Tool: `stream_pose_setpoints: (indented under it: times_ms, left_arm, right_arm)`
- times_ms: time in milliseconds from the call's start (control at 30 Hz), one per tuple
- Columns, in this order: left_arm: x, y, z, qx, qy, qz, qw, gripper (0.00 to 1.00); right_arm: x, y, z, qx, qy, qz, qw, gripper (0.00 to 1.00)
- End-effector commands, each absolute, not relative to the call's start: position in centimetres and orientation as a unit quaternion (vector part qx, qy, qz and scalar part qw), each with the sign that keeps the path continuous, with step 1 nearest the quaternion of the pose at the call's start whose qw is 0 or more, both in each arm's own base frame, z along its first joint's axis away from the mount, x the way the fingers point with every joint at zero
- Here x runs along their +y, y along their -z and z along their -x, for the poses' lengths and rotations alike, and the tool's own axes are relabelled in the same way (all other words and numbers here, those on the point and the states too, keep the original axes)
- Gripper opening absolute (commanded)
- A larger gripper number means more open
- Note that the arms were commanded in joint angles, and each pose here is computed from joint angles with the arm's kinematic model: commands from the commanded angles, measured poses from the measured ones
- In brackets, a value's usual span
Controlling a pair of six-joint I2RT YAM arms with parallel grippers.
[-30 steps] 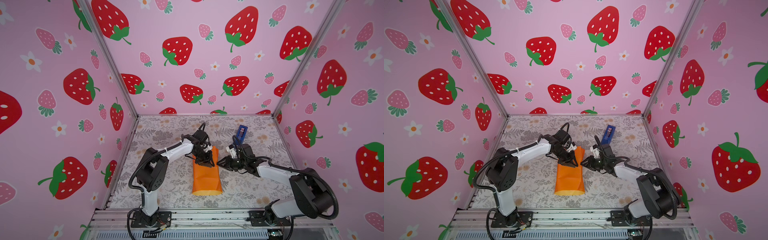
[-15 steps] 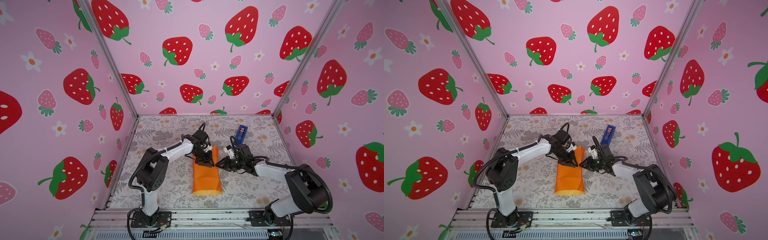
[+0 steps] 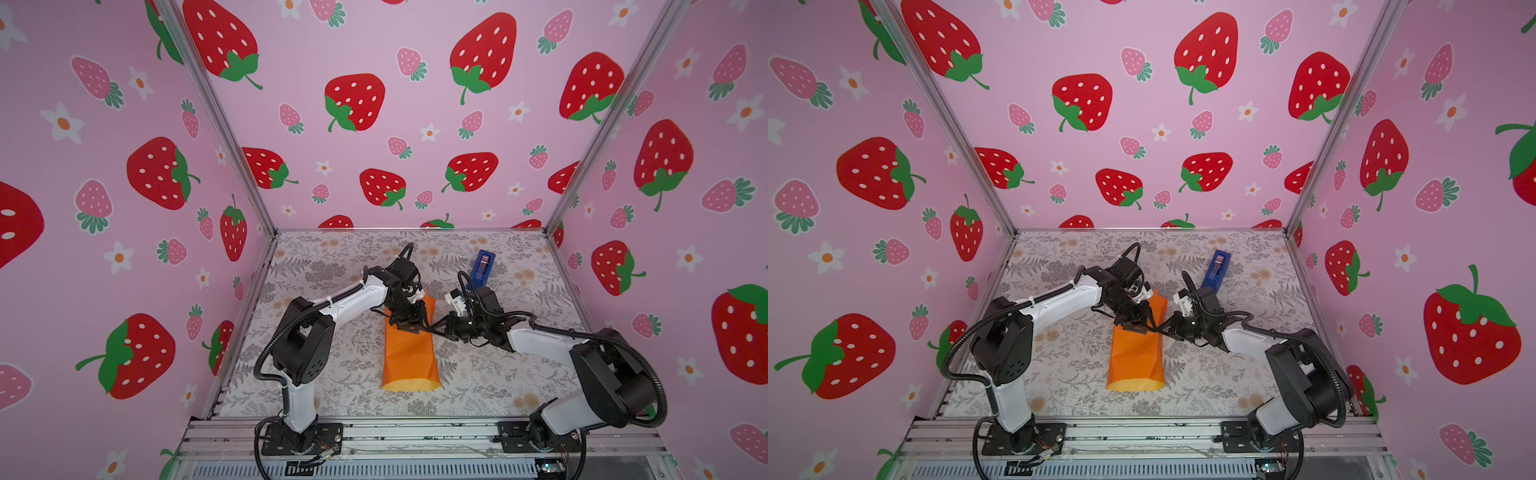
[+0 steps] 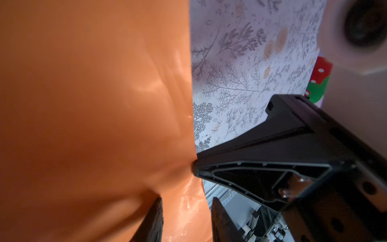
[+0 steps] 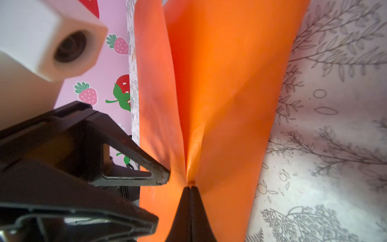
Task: Wrap a gift box in wrapping paper
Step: Smooth out the wrapping paper on the gift box.
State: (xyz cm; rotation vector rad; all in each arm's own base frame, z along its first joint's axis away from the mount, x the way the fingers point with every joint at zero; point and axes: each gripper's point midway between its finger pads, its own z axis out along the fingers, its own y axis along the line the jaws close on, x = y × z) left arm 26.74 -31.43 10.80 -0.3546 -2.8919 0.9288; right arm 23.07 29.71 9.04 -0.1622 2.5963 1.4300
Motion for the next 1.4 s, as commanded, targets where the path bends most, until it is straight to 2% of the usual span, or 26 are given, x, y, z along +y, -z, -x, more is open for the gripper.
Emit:
stream_pose_setpoints:
  times_ms: [0, 133, 233, 400, 567, 833, 967, 1100, 1167, 1300, 1333, 1367]
  left_arm:
    - [-28.2, -14.3, -28.6, -0.960, -0.262, 0.100, -0.024, 0.47]
    - [-23.3, -15.0, -29.3, -0.977, -0.191, 0.069, -0.071, 0.58]
    - [-20.3, -13.9, -28.9, -0.982, -0.170, 0.041, -0.071, 0.65]
    - [-19.8, -10.4, -27.8, -0.968, -0.250, 0.014, -0.009, 0.69]
    - [-21.3, -7.8, -27.4, -0.957, -0.286, 0.028, 0.038, 0.68]
    - [-23.2, -8.0, -28.7, -0.948, -0.307, 0.074, 0.045, 0.60]
    - [-23.7, -7.4, -28.5, -0.952, -0.284, 0.095, 0.060, 0.58]
    - [-23.6, -6.7, -28.4, -0.957, -0.262, 0.102, 0.068, 0.57]
    - [-23.4, -6.4, -28.3, -0.958, -0.257, 0.102, 0.071, 0.57]
    - [-23.2, -6.1, -28.2, -0.960, -0.248, 0.102, 0.075, 0.57]
    - [-23.2, -6.2, -28.2, -0.960, -0.248, 0.103, 0.074, 0.57]
    - [-23.1, -6.2, -28.3, -0.960, -0.248, 0.103, 0.074, 0.57]
  right_arm:
    - [29.6, -8.9, -22.7, 0.875, -0.475, 0.044, 0.083, 0.00]
    - [29.5, -8.7, -22.5, 0.876, -0.473, 0.038, 0.082, 0.00]
    - [29.3, -8.5, -22.5, 0.878, -0.471, 0.029, 0.085, 0.00]
    - [28.8, -8.3, -22.1, 0.879, -0.468, 0.004, 0.089, 0.00]
    - [29.3, -8.6, -21.1, 0.875, -0.477, -0.008, 0.087, 0.00]
    - [29.7, -9.1, -19.8, 0.867, -0.489, -0.030, 0.090, 0.00]
    - [29.3, -9.4, -20.3, 0.871, -0.478, -0.038, 0.107, 0.09]
    - [28.6, -10.1, -20.7, 0.872, -0.471, -0.048, 0.125, 0.25]
    - [28.2, -10.4, -20.9, 0.873, -0.467, -0.048, 0.130, 0.39]
    - [27.3, -10.0, -21.0, 0.879, -0.456, -0.045, 0.130, 0.51]
    - [27.4, -9.9, -20.9, 0.880, -0.458, -0.039, 0.122, 0.51]
    - [27.6, -9.8, -20.8, 0.881, -0.458, -0.030, 0.116, 0.56]
